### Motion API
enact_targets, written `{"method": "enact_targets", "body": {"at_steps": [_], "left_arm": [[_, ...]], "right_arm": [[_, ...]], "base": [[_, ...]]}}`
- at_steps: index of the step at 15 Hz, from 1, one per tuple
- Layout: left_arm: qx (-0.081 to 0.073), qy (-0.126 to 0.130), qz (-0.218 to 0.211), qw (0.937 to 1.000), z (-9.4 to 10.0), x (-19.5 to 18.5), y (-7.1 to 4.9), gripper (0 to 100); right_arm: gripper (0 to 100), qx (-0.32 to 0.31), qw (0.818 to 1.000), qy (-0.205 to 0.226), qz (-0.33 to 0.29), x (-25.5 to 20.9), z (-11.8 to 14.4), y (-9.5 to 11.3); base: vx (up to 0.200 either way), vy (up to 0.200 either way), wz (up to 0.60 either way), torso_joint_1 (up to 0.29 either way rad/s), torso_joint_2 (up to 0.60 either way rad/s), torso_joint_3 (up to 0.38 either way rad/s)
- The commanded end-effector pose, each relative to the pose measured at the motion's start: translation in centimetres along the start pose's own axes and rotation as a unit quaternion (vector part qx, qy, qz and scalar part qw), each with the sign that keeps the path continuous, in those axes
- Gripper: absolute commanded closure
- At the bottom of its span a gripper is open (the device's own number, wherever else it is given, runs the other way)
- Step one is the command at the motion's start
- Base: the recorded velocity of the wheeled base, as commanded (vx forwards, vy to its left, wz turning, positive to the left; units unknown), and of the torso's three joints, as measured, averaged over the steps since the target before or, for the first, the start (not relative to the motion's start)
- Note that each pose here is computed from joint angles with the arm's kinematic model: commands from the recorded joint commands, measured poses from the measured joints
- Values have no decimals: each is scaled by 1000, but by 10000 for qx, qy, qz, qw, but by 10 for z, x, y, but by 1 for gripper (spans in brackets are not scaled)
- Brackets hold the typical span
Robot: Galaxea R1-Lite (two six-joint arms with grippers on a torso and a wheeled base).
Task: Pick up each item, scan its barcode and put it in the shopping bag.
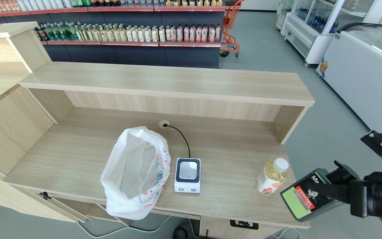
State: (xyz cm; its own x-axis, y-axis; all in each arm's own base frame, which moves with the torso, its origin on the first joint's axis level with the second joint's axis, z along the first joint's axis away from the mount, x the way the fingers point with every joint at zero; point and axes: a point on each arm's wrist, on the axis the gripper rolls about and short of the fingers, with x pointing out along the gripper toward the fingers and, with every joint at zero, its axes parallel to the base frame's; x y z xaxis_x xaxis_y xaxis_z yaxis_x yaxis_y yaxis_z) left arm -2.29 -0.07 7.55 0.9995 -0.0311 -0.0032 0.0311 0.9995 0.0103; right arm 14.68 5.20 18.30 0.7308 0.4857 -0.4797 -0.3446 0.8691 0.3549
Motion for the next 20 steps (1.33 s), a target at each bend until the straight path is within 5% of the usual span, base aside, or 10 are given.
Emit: {"method": "enact_targets", "body": {"at_steps": [1,10,14,20], "left_arm": [[2,-8,2,10000,0,0,0,100],[17,-1,-6,10000,0,0,0,100],[10,-16,-6,10000,0,0,0,100],[-6,-1,-6,10000,0,0,0,100]], "right_arm": [[100,-26,9999,-99,18,-4,2,1],[100,17,9992,-396,-60,28,17,-4],[100,33,9990,-358,-271,93,20,-21],[100,31,9978,-396,-531,152,11,-41]], "base": [[0,200,0,2,-2,7],[0,200,0,3,0,2],[0,200,0,1,2,2],[0,0,0,0,0,0]]}}
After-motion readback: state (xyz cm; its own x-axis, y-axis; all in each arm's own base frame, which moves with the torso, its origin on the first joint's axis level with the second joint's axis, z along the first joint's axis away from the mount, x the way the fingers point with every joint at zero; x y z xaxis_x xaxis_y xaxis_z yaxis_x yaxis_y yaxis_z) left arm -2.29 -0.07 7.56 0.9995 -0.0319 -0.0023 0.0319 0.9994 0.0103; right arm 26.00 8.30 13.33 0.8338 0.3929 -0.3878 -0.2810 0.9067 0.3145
